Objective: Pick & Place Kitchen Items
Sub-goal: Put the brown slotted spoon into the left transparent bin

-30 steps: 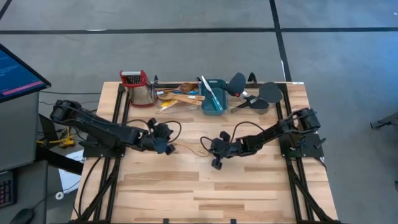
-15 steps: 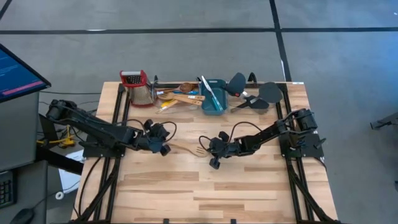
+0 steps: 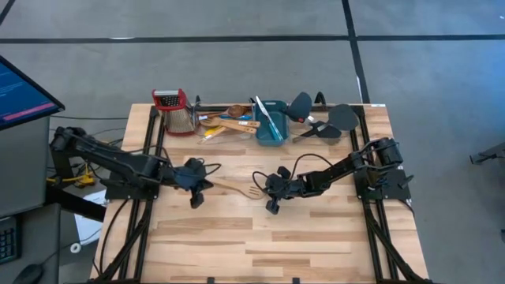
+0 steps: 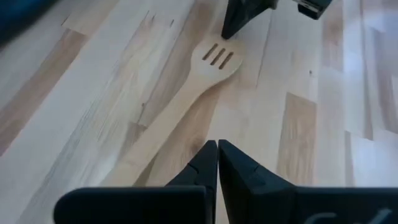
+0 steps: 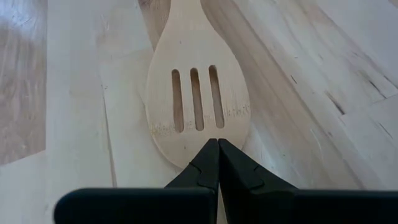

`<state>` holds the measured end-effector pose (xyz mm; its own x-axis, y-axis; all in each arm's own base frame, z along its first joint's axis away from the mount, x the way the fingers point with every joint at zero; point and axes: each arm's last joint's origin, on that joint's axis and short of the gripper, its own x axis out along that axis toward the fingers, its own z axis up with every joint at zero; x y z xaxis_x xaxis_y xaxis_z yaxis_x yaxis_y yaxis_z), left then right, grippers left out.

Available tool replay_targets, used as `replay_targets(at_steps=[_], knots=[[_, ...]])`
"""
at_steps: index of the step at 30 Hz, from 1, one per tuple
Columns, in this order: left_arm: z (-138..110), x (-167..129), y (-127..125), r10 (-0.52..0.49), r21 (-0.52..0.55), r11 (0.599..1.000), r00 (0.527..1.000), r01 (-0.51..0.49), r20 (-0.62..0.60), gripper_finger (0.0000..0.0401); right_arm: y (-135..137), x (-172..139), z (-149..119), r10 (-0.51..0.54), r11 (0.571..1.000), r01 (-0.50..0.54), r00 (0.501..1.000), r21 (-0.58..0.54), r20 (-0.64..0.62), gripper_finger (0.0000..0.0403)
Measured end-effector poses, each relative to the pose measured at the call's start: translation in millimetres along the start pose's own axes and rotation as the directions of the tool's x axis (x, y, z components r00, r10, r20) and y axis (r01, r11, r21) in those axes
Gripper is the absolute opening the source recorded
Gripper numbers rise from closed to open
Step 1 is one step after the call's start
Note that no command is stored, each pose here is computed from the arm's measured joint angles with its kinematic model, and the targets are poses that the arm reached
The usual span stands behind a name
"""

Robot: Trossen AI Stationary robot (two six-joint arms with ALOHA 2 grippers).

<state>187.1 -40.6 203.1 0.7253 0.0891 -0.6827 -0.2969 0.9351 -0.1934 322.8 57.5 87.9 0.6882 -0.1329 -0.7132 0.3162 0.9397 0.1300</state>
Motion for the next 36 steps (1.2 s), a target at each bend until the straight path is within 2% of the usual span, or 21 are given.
replay_targets(at_steps=[5,11,15,18,21,23,25,28,33,36], knots=[[8.6,10.2,-7.5,0.022,0.042,0.999,0.999,-0.021,-0.032,0.0002,0.1,0.0,0.0,0.002,1.000,-0.002,1.000,0.000,0.000,0.0000],[20.4,33.2,-21.1,0.090,0.225,0.973,0.988,-0.061,-0.123,0.0002,0.3,0.0,0.1,0.008,1.000,-0.008,1.000,0.001,0.001,0.0000],[24.2,47.4,-25.8,0.218,0.379,0.919,0.944,-0.113,-0.247,0.0002,0.3,0.1,0.0,0.009,1.000,-0.009,1.000,0.000,0.000,0.0000],[28.6,55.0,-26.0,0.286,0.485,0.868,0.905,-0.105,-0.315,0.0002,0.3,0.1,0.2,0.010,1.000,-0.010,1.000,-0.001,0.002,0.0000],[32.0,60.2,-21.5,0.313,0.569,0.819,0.887,-0.071,-0.339,0.0002,0.4,0.1,0.2,0.012,1.000,-0.012,1.000,-0.001,0.003,0.0000],[35.1,60.7,-17.1,0.318,0.597,0.800,0.886,-0.060,-0.337,0.0002,0.5,0.1,0.2,0.012,1.000,-0.012,1.000,-0.001,0.002,0.0000],[38.2,60.5,-11.7,0.312,0.586,0.809,0.884,-0.055,-0.347,0.0002,0.5,0.1,0.2,0.013,1.000,-0.013,1.000,-0.001,0.002,0.0000],[43.0,59.8,-2.6,0.255,0.536,0.844,0.885,-0.007,-0.389,0.0002,0.5,0.1,0.2,0.013,1.000,-0.013,1.000,-0.008,0.002,0.0000],[50.5,60.6,19.4,0.254,0.531,0.847,0.870,0.011,-0.423,0.0002,1.1,0.3,0.7,0.017,1.000,-0.017,1.000,-0.008,0.003,0.0000],[55.6,61.8,35.3,0.223,0.488,0.872,0.866,0.028,-0.448,0.0002,1.1,0.3,0.8,0.018,1.000,-0.018,1.000,-0.008,0.001,0.0000]])
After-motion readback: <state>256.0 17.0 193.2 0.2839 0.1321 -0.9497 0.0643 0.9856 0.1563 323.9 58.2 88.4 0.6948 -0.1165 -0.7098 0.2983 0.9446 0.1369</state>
